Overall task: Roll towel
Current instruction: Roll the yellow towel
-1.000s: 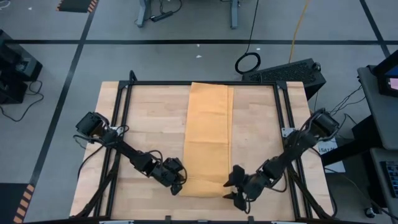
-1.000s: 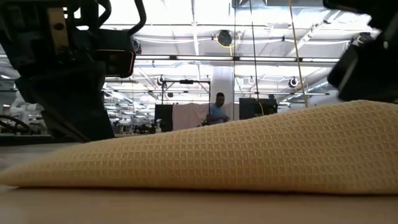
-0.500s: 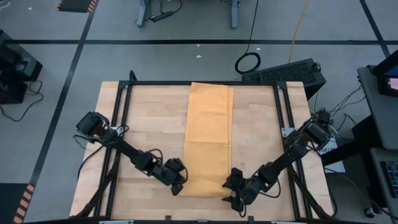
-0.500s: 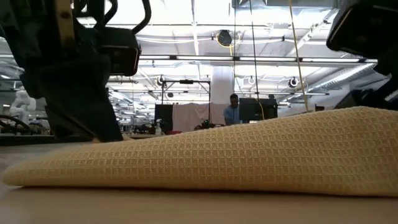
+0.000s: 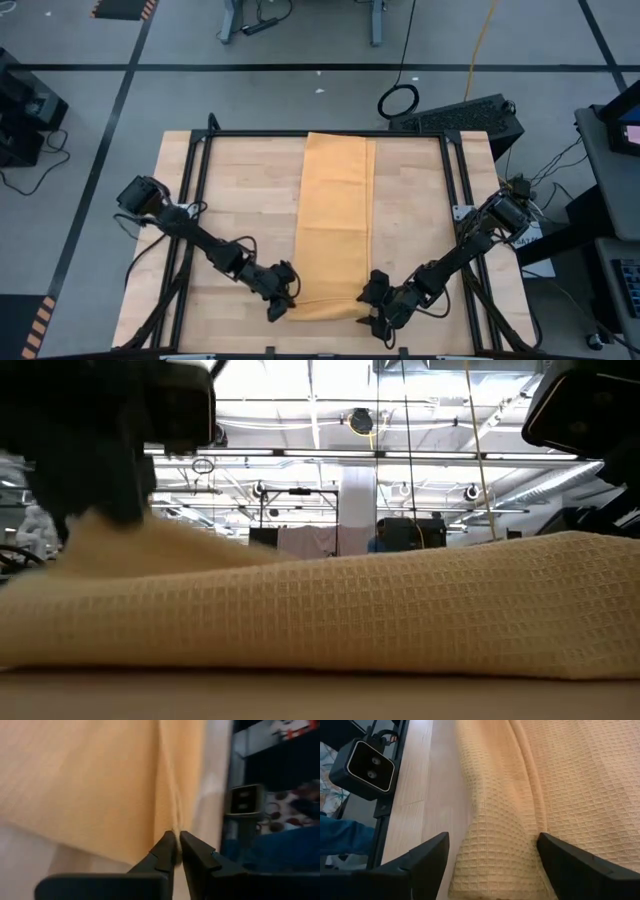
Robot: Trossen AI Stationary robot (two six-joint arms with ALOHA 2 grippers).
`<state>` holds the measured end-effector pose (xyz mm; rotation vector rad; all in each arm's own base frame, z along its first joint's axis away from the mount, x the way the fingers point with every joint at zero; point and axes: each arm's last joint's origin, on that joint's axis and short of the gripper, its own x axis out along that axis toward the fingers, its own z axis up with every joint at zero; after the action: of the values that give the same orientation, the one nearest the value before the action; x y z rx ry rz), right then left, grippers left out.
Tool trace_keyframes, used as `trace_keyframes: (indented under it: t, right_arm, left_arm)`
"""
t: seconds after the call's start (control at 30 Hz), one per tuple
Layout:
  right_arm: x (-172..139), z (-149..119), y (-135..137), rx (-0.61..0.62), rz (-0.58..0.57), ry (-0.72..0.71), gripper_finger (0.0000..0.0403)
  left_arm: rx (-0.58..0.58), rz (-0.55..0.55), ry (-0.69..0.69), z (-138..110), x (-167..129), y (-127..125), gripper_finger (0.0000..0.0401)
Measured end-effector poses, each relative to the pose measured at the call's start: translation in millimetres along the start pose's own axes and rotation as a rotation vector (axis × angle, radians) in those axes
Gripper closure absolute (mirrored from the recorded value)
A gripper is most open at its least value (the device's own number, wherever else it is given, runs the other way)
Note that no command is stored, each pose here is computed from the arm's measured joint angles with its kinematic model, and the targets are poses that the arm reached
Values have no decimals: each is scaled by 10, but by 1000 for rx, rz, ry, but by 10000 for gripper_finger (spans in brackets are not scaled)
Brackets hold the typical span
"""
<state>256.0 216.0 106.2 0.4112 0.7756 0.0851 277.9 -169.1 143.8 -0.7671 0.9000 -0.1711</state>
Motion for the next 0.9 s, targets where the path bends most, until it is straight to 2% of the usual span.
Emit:
trace_keyframes:
  t: [0.13,0.27,0.37,0.43,0.5,0.57,0.9]
  right_arm:
    - [2,-2,0,-28,3,3,103]
    - [2,-4,1,-54,3,5,103]
    - [3,-6,-1,-68,3,6,103]
    - [2,-8,-1,-75,3,6,103]
    - [2,-9,-1,-82,3,7,103]
    - [2,-8,-1,-88,3,7,103]
    - [4,-8,0,-94,6,6,103]
  left_arm:
    - [49,-56,-21,28,-172,-143,321]
    - [45,-33,-5,-32,-284,-199,255]
    - [78,-6,-64,-102,-311,-260,210]
    - [192,-41,-126,-157,-312,-363,192]
    - [375,-70,-174,-208,-297,-523,182]
    - [512,-40,-187,-294,-267,-588,176]
    - [787,158,-158,-476,89,-367,112]
